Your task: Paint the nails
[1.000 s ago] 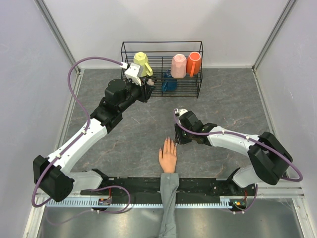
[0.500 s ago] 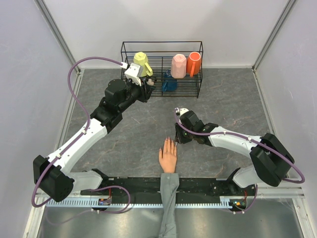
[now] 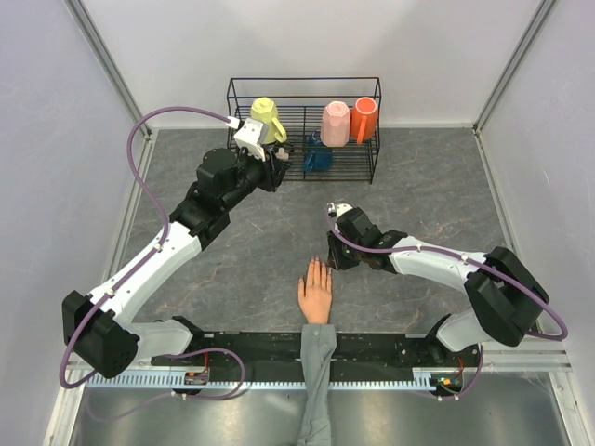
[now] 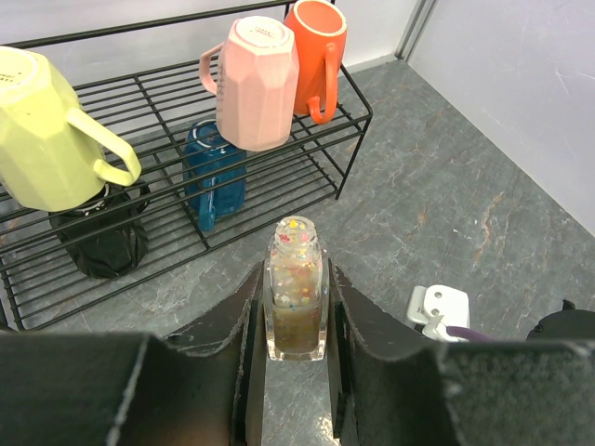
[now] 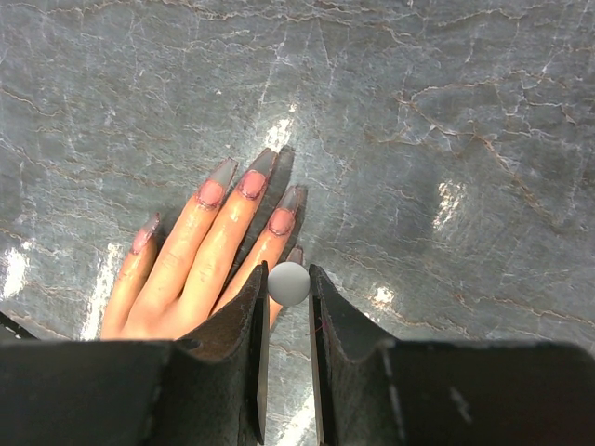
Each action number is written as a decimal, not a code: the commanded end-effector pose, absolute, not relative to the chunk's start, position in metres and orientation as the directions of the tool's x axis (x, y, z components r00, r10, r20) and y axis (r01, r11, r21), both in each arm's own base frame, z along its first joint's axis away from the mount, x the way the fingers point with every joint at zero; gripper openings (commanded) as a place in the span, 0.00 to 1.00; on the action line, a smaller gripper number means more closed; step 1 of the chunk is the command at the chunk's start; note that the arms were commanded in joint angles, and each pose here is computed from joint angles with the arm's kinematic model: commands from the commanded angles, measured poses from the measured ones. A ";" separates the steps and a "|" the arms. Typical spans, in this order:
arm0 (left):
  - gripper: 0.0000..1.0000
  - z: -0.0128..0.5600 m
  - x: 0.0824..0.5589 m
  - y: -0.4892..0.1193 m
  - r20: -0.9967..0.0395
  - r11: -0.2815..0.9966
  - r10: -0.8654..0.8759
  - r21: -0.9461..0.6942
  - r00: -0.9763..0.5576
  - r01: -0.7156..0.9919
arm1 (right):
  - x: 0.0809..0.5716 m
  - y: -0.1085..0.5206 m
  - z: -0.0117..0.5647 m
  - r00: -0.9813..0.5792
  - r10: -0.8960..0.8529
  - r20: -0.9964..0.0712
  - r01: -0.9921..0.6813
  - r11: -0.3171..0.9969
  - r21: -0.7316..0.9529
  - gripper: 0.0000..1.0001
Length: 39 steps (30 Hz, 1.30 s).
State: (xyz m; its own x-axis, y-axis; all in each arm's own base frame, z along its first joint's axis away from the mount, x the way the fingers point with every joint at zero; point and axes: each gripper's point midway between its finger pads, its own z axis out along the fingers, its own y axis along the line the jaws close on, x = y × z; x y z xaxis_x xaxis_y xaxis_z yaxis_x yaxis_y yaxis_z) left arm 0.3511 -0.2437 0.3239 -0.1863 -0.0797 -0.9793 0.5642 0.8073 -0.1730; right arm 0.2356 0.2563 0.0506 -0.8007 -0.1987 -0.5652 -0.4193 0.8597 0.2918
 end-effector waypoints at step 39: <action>0.02 0.355 0.349 -0.242 -0.980 0.794 -0.140 -0.198 -0.144 0.575 | 0.249 0.262 0.050 -0.780 -0.177 -0.600 -0.418 0.861 0.290 0.00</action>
